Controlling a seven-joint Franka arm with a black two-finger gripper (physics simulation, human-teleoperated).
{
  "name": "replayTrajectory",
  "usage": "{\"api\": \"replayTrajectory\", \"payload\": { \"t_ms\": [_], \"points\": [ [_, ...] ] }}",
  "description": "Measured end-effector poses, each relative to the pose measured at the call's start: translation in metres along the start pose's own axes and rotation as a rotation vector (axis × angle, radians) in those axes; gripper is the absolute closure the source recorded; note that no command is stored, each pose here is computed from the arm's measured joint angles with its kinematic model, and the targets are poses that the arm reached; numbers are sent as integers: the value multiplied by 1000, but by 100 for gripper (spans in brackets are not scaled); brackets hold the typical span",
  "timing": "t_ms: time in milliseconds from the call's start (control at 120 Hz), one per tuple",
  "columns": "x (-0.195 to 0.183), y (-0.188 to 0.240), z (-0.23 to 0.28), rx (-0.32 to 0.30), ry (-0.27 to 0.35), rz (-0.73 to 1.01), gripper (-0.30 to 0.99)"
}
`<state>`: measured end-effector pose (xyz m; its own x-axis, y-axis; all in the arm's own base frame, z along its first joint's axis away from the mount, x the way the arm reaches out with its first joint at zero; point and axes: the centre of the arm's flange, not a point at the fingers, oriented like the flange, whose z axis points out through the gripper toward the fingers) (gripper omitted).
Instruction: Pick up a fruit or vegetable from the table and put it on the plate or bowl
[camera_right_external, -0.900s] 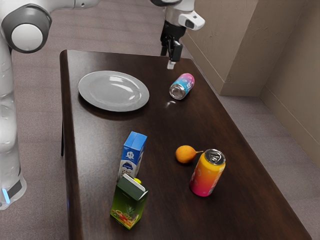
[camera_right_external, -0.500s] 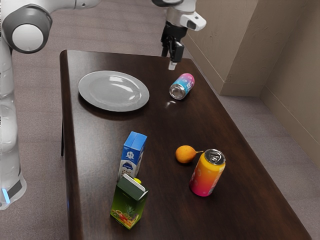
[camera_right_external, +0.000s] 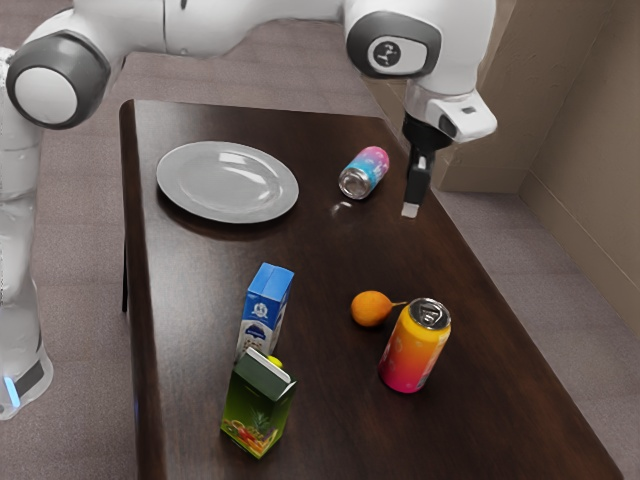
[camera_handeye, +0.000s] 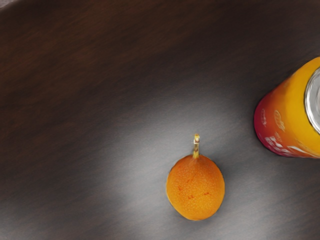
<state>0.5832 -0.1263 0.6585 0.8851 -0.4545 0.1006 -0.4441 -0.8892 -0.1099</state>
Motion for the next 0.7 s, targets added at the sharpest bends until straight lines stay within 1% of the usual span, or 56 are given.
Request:
{"api": "replayTrajectory", "payload": {
  "t_ms": [33,100,267,333,358,400,458,508,600,700],
  "points": [
    [-1,-9,-1,8,7,6,0],
    [2,-19,7,23,0,33,0],
    [9,-16,11,54,4,119,0],
    [15,-15,3,50,26,143,0],
    [23,-17,5,36,29,153,0],
    [43,-22,17,-3,27,168,0],
    [56,-22,32,-54,2,191,0],
    [59,-21,43,-86,-28,206,0],
    [57,-27,60,-125,-85,220,0],
    [59,-35,94,-162,-154,231,0]
  ]
}}
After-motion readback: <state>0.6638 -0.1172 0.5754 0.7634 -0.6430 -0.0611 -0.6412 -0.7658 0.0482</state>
